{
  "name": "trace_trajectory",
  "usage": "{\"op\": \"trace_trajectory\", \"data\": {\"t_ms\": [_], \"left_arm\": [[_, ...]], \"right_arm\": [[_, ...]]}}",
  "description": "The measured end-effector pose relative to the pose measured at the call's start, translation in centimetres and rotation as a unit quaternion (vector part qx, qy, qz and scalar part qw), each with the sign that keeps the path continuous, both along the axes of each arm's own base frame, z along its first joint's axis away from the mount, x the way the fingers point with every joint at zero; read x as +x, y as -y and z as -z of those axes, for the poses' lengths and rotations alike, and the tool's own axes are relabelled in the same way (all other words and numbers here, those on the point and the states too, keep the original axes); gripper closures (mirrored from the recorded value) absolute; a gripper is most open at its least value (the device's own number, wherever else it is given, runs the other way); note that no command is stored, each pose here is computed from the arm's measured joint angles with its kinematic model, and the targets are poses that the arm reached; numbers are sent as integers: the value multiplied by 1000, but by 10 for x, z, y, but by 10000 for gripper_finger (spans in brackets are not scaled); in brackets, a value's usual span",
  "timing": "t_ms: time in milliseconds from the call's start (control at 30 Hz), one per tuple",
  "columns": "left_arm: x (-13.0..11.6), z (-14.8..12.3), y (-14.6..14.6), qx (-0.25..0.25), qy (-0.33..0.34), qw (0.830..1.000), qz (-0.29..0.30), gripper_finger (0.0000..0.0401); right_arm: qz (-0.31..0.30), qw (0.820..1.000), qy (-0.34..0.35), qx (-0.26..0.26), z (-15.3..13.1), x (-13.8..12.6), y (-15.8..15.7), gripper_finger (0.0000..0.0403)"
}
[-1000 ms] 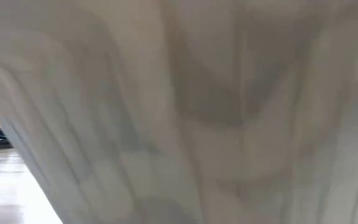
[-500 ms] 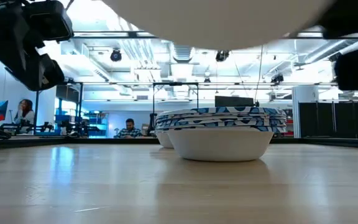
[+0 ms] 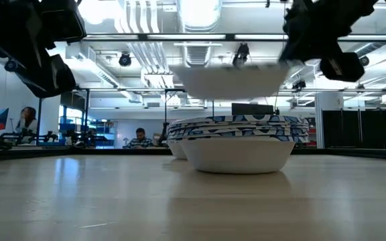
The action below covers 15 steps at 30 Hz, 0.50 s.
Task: Nest bowls inside each other
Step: Stack the white patterned bowl on top of the other white patterned bowl
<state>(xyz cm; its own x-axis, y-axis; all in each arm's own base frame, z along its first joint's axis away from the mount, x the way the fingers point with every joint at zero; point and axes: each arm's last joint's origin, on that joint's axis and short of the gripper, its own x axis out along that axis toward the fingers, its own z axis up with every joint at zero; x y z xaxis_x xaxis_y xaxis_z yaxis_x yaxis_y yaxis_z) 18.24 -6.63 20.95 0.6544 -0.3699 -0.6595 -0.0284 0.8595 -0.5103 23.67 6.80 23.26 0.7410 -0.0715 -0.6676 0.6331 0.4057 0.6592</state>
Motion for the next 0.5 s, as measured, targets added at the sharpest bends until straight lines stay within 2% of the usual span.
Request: {"op": "trace_trajectory", "data": {"t_ms": [100, 200, 500], "left_arm": [[0, -1, 0, -1, 3, 1000, 0, 267], [0, -1, 0, 0, 4, 1000, -2, 267], [2, -2, 0, 4, 15, 1000, -11, 267]], "right_arm": [[3, 999, -35, -5, -4, -12, 14, 394], [-7, 999, -38, 1, -7, -16, 20, 394], [2, 998, -67, 20, 12, -5, 18, 394]]}}
